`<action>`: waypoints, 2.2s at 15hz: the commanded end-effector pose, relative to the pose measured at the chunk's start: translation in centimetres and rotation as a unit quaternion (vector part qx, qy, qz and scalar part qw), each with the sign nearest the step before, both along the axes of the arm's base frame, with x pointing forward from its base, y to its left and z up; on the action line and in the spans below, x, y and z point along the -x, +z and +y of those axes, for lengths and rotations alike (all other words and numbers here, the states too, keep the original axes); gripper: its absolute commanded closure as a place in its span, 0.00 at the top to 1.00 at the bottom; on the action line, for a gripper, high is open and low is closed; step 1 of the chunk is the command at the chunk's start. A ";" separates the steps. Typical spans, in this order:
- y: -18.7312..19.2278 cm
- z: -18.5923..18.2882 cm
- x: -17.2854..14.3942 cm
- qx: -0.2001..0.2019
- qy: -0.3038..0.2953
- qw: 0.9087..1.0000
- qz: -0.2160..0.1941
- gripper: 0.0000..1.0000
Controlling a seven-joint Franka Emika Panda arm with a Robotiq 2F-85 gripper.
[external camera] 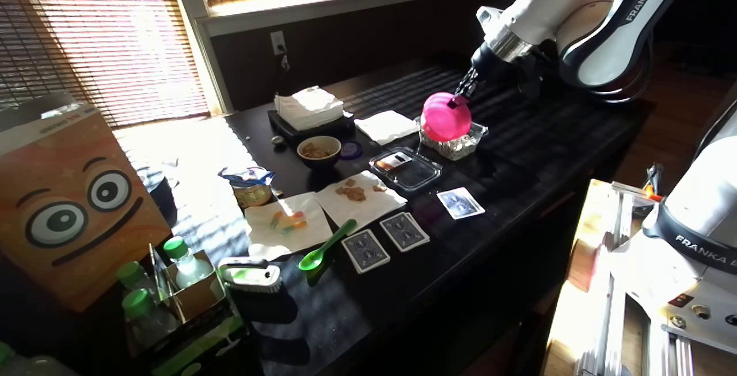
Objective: Move the objects from the pink bowl into the glass bowl
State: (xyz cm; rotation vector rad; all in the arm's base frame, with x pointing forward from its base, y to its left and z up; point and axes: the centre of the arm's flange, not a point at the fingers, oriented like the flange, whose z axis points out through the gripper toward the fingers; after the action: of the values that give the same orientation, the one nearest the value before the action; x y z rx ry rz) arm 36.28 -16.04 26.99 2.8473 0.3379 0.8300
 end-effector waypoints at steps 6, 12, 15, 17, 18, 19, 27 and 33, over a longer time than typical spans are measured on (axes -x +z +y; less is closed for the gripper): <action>0.4 -3.9 0.7 -0.056 -0.033 0.994 0.082 0.01; -0.7 -5.2 2.8 -0.030 -0.012 0.991 0.126 0.01; -1.4 -5.8 3.7 -0.009 0.005 0.988 0.155 0.01; -1.9 -6.2 4.2 0.003 0.016 0.985 0.172 0.04; -2.2 -6.4 4.5 0.007 0.022 0.983 0.181 0.05; -2.4 -6.7 4.7 0.012 0.028 0.982 0.188 0.05; 0.2 -8.5 5.1 0.021 0.080 0.973 0.215 0.72; 4.7 -7.5 2.3 -0.058 0.017 0.977 0.206 1.00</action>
State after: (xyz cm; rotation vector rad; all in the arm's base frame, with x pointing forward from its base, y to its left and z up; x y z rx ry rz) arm 31.87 -24.32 28.93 3.0666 0.5563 0.2983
